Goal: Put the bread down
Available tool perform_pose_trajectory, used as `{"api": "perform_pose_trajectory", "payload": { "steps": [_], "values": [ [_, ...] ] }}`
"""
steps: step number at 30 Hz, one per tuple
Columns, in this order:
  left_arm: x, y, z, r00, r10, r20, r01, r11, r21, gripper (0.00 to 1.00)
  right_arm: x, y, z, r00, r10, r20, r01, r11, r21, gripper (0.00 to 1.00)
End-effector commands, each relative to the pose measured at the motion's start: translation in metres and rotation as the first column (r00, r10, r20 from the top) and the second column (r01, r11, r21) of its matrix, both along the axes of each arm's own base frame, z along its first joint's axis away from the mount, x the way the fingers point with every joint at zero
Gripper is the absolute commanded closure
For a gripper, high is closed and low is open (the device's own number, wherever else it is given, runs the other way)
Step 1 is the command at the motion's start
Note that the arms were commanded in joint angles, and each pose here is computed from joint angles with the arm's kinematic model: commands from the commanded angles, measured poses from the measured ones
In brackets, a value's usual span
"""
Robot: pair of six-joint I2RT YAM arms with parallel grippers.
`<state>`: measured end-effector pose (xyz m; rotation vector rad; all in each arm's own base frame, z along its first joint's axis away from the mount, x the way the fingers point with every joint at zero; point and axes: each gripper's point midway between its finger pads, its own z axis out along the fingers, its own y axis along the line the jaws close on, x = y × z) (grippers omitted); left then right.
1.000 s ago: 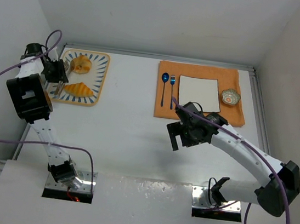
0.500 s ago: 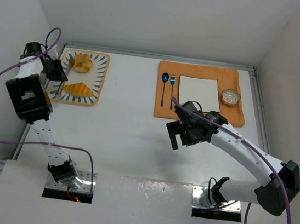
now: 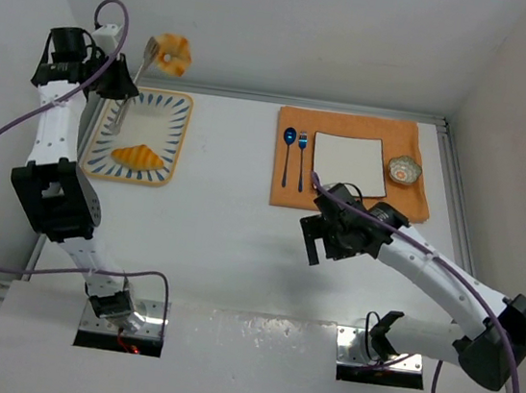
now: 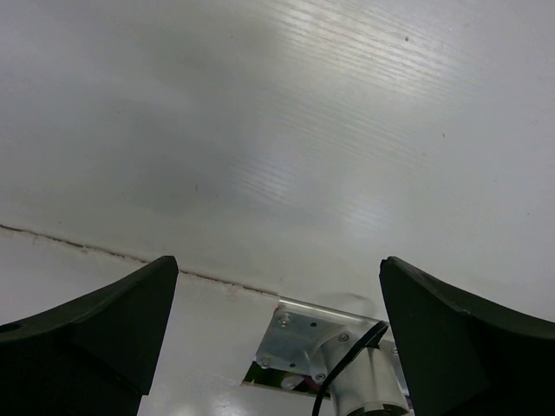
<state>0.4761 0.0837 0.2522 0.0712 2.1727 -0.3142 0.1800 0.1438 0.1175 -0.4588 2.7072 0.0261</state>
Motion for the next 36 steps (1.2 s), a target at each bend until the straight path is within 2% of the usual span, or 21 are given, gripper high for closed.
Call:
{"api": "perform_pose_trajectory", "payload": {
  "steps": [1,5,6,7,8,9,11,12,13,14,16,17,19,21,28,31,36],
  "values": [
    [0.000,-0.027,0.044,0.992,-0.065,0.109,0.062,0.997,0.036,1.00,0.000,-0.011,0.002,0.998,-0.060,0.034,0.059,0.998,0.001,0.00],
    [0.003,-0.100,0.036,0.971,-0.221,0.094,0.220,0.975,0.025,1.00,-0.020,-0.050,-0.014,0.980,-0.198,0.002,0.197,0.977,-0.084,0.00],
    [0.006,-0.119,0.036,0.961,-0.260,0.095,0.258,0.966,0.025,1.00,-0.023,-0.056,-0.014,0.975,-0.222,0.011,0.223,0.972,-0.074,0.00],
    [0.005,-0.162,0.032,0.940,-0.331,0.083,0.332,0.943,0.005,1.00,-0.027,-0.065,-0.015,0.967,-0.255,0.015,0.255,0.964,-0.076,0.00],
    [0.005,-0.184,0.030,0.922,-0.378,0.080,0.379,0.925,-0.002,1.00,-0.037,-0.076,-0.027,0.958,-0.286,0.001,0.285,0.953,-0.107,0.00],
    [0.006,-0.224,0.024,0.892,-0.446,0.070,0.448,0.894,-0.015,1.00,-0.040,-0.084,-0.025,0.943,-0.331,0.021,0.332,0.940,-0.076,0.00],
    [0.006,-0.265,0.018,0.860,-0.507,0.061,0.510,0.859,-0.044,1.00,-0.049,-0.091,-0.033,0.936,-0.352,0.009,0.352,0.933,-0.079,0.00],
    [0.003,-0.298,0.029,0.823,-0.560,0.092,0.565,0.825,-0.033,1.00,-0.052,-0.095,-0.036,0.930,-0.366,0.022,0.367,0.929,-0.056,0.00],
    [0.004,-0.314,0.026,0.817,-0.570,0.086,0.575,0.816,-0.057,1.00,-0.055,-0.097,-0.039,0.931,-0.366,0.016,0.366,0.929,-0.059,0.00],
    [0.008,-0.333,0.007,0.800,-0.597,0.054,0.600,0.795,-0.090,1.00,-0.057,-0.096,-0.041,0.932,-0.361,0.012,0.361,0.931,-0.051,0.00],
    [0.008,-0.373,0.010,0.760,-0.644,0.091,0.650,0.753,-0.102,1.00,-0.061,-0.099,-0.043,0.935,-0.353,0.007,0.353,0.934,-0.054,0.00],
    [0.012,-0.388,-0.011,0.757,-0.651,0.061,0.653,0.747,-0.129,1.00,-0.061,-0.100,-0.043,0.936,-0.353,0.006,0.352,0.934,-0.060,0.00],
    [0.016,-0.417,-0.020,0.744,-0.663,0.082,0.668,0.732,-0.131,1.00,-0.064,-0.103,-0.044,0.940,-0.342,-0.011,0.340,0.936,-0.091,0.00],
    [0.026,-0.430,-0.056,0.765,-0.643,0.032,0.640,0.755,-0.145,1.00,-0.065,-0.103,-0.045,0.945,-0.327,-0.025,0.323,0.940,-0.112,0.00],
    [0.035,-0.449,-0.123,0.782,-0.621,-0.054,0.610,0.780,-0.138,1.00,-0.062,-0.103,-0.045,0.957,-0.285,-0.054,0.274,0.949,-0.153,0.00],
    [0.040,-0.450,-0.134,0.802,-0.594,-0.067,0.585,0.803,-0.117,1.00,-0.061,-0.101,-0.044,0.959,-0.276,-0.059,0.264,0.952,-0.156,0.00],
    [0.039,-0.437,-0.133,0.817,-0.571,-0.081,0.564,0.820,-0.095,0.82,-0.061,-0.101,-0.042,0.959,-0.278,-0.059,0.267,0.952,-0.152,0.00]
  ]
}}
